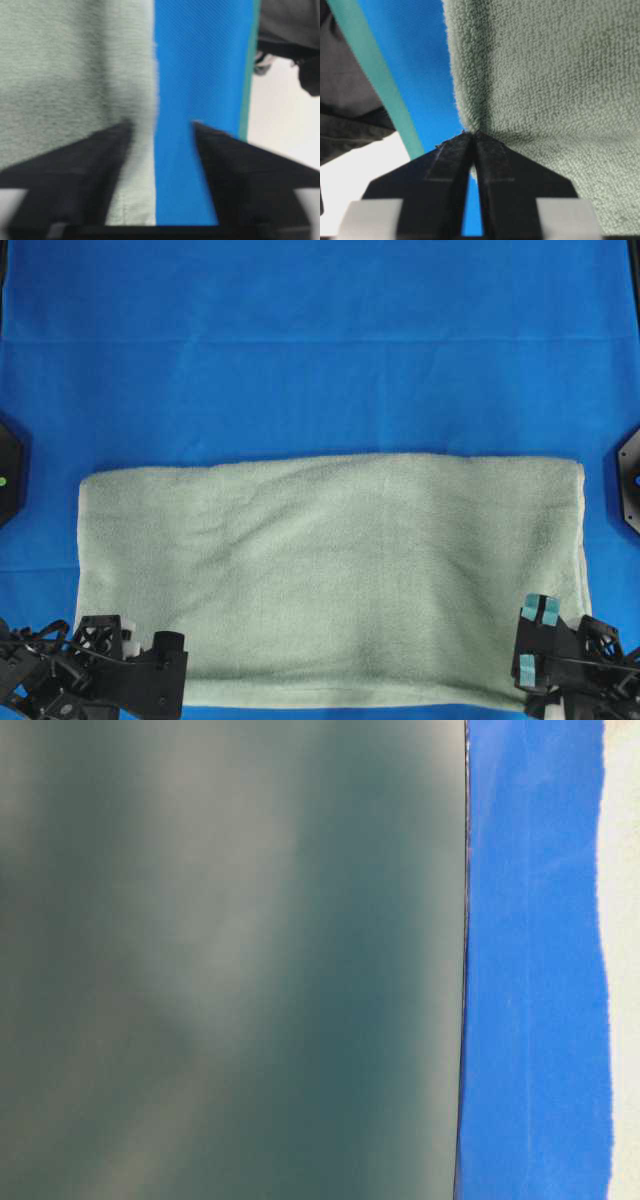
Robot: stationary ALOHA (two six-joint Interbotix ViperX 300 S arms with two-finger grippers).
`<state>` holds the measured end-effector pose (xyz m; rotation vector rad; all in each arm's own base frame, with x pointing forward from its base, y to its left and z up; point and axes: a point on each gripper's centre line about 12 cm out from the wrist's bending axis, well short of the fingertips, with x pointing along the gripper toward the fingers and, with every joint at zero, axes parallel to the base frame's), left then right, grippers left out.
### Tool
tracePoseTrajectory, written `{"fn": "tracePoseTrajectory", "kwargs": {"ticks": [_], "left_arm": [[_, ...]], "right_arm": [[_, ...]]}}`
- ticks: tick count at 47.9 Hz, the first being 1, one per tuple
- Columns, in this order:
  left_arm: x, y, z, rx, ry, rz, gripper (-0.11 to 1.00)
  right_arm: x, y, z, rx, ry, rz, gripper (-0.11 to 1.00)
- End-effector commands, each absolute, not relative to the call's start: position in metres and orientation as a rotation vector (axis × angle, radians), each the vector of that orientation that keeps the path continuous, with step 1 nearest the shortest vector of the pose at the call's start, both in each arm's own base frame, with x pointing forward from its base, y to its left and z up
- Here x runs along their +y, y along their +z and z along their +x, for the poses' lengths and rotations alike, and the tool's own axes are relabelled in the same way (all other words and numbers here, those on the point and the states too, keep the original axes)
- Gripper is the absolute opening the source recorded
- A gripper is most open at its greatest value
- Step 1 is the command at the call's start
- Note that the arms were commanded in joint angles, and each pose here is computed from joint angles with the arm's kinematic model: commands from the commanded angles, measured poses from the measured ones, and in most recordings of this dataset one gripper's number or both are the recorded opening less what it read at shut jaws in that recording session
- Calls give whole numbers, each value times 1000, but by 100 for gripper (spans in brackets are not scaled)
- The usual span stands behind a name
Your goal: Fold a bath towel.
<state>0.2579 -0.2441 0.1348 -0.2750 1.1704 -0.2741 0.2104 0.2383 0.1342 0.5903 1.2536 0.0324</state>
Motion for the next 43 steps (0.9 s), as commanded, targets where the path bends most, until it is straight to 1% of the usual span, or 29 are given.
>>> {"fn": "tracePoseTrajectory", "kwargs": {"ticks": [1, 3, 4, 6, 7, 8, 11, 14, 18, 21, 26, 33, 38, 43], "left_arm": [[-252, 148, 258, 1140, -311, -279, 62], [-254, 154, 256, 1132, -326, -276, 69], [-254, 157, 256, 1127, -330, -274, 70], [-254, 165, 256, 1111, -342, -278, 68], [-253, 169, 255, 1104, -348, -276, 66], [-253, 173, 255, 1096, -356, -272, 65], [-247, 183, 254, 1067, -375, -252, 61], [-238, 192, 255, 1032, -394, -223, 58], [-220, 207, 257, 968, -419, -172, 57], [-201, 211, 260, 934, -411, -140, 57], [-158, 204, 268, 923, -320, -132, 57], [-89, 184, 270, 950, -129, -177, 57], [-52, 169, 264, 974, -27, -189, 57], [-25, 155, 257, 970, 26, -168, 59]], "right_arm": [[249, 147, 210, 1236, 77, 600, 25], [250, 150, 209, 1236, 82, 591, 38], [250, 152, 209, 1234, 84, 585, 44], [248, 158, 208, 1224, 92, 569, 55], [247, 161, 207, 1218, 96, 555, 58], [245, 165, 207, 1209, 100, 543, 59], [237, 176, 208, 1173, 105, 492, 53], [218, 185, 213, 1126, 71, 424, 48], [189, 189, 218, 1090, -22, 357, 48], [163, 188, 220, 1071, -120, 331, 48], [118, 185, 220, 1046, -280, 329, 48], [74, 171, 214, 1039, -408, 350, 48], [49, 154, 207, 1056, -470, 352, 49], [31, 139, 204, 1046, -476, 370, 50]]}}
